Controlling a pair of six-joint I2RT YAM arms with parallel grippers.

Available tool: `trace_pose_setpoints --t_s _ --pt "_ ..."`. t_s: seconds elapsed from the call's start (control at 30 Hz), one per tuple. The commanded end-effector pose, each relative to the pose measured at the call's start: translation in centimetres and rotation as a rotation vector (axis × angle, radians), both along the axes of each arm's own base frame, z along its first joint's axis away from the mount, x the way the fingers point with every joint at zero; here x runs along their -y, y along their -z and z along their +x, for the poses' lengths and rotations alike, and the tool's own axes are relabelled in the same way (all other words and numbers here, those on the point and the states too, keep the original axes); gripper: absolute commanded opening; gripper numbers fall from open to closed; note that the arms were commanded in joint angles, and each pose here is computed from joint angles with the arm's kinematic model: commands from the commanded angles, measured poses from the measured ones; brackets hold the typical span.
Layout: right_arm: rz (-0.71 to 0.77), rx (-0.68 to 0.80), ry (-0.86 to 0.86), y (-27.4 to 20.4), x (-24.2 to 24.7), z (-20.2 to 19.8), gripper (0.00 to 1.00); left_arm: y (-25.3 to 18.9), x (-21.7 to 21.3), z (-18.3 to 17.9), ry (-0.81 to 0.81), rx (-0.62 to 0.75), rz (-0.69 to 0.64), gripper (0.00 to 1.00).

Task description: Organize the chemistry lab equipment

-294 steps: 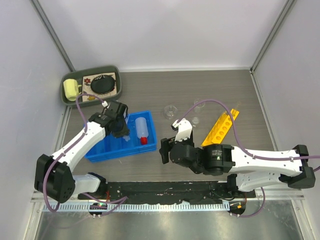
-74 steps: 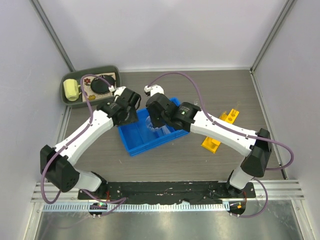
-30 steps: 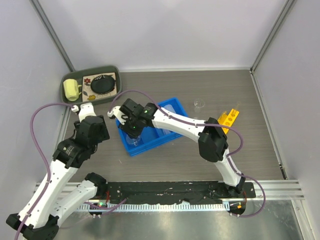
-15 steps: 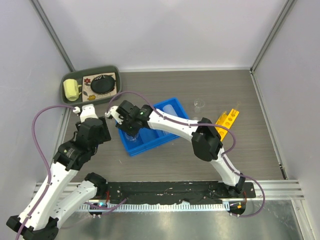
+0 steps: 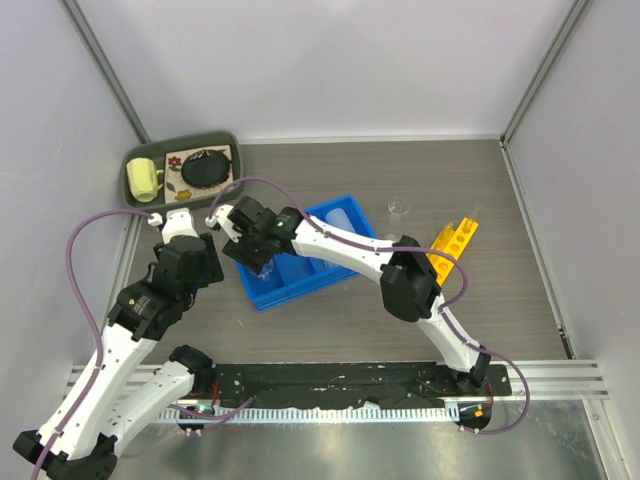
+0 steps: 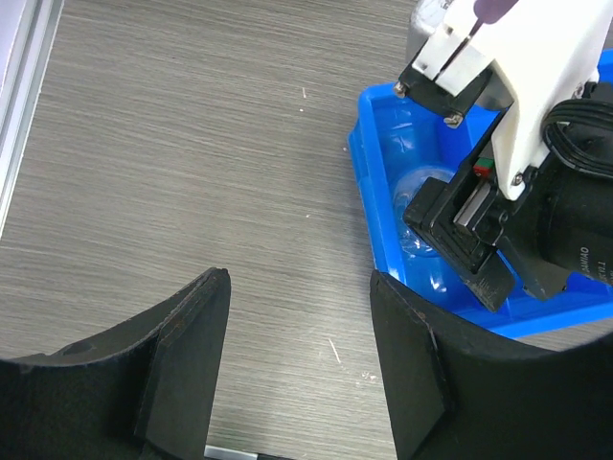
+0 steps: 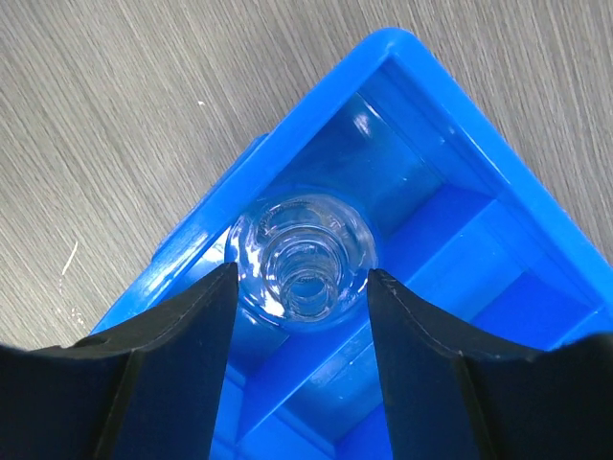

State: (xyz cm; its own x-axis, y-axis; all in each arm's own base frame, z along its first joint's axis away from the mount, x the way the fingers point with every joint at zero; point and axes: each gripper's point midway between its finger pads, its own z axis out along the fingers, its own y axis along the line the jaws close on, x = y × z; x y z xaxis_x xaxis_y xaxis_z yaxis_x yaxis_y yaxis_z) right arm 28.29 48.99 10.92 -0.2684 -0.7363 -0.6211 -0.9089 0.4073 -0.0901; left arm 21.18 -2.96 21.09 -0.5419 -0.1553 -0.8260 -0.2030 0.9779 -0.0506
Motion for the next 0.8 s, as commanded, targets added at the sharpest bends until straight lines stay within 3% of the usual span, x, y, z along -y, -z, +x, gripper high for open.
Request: trace_pose_setpoints --t_s 0.0,0.13,0.4,0.77 --pt "0.132 0.067 0.022 -6.0 -1.3 0.5 0.63 -0.6 0.3 0.8 0.007 0.038 -0.012 0.64" --pt "0.154 0.093 0.075 -9.1 0.3 0.4 0.63 -0.6 0.4 0.7 0.011 0.036 -0.013 0.64" --pt "0.047 0.188 0.479 -13.0 11.4 2.8 0.63 -0.7 0.7 0.7 0.031 0.042 -0.029 0.64" --pt "0.030 0.093 1.046 -9.8 29.2 6.4 0.67 -0.9 1.3 0.5 0.061 0.051 -0.055 0.64"
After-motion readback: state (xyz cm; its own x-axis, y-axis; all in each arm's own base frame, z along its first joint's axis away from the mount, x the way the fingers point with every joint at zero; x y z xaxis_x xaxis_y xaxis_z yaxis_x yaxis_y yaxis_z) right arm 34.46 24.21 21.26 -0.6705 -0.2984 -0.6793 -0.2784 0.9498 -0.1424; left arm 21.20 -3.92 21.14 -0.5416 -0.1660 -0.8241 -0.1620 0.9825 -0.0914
